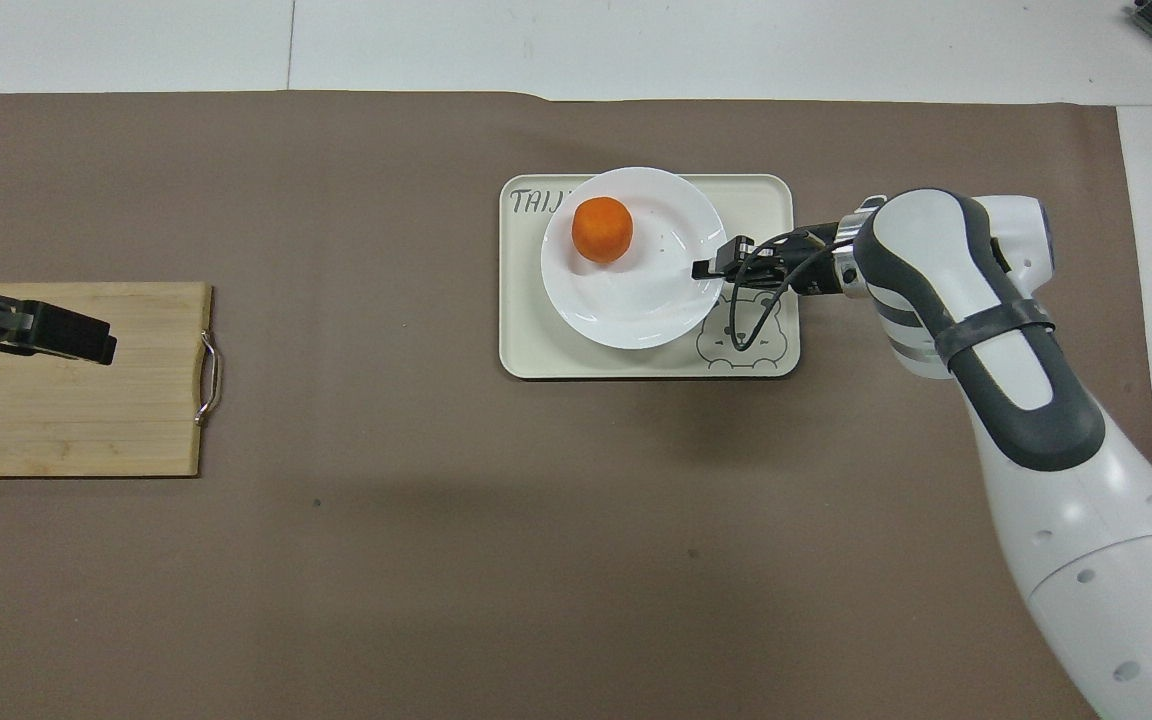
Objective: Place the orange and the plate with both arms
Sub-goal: 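Nudge the plate with the right gripper to center it on the tray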
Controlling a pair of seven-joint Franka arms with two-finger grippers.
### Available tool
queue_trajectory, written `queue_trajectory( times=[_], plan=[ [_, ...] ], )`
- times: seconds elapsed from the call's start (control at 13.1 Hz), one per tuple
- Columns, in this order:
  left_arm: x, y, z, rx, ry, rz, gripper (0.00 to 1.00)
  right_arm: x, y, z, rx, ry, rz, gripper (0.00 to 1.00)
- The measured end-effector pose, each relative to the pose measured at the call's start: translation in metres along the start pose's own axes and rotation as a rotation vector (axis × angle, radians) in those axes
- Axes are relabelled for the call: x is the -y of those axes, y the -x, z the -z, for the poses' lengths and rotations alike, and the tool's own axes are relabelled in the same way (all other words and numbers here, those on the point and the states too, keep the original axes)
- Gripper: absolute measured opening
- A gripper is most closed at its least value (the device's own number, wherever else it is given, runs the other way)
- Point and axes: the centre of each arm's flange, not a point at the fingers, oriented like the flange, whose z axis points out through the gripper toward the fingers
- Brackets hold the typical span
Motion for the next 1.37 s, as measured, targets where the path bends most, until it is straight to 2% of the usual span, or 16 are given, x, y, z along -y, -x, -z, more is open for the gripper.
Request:
queue_trajectory(
  times=[0.46,1.14,1.29,1.37],
  plan=[
    [0.000,0.000,0.000,0.000,0.000,0.000,1.00,-0.015,0.008,-0.009,0.028,0.009,0.016,0.04],
    [0.000,0.000,0.000,0.000,0.000,0.000,1.00,-0.021,0.004,-0.001,0.009,0.014,0.020,0.04],
    [0.000,0.000,0.000,0.000,0.001,0.000,1.00,-0.021,0.002,0.000,-0.012,0.028,0.023,0.22],
    [0.000,0.000,0.000,-0.001,0.001,0.000,1.00,-0.021,0.001,0.000,-0.018,0.032,0.025,0.34]
  ],
)
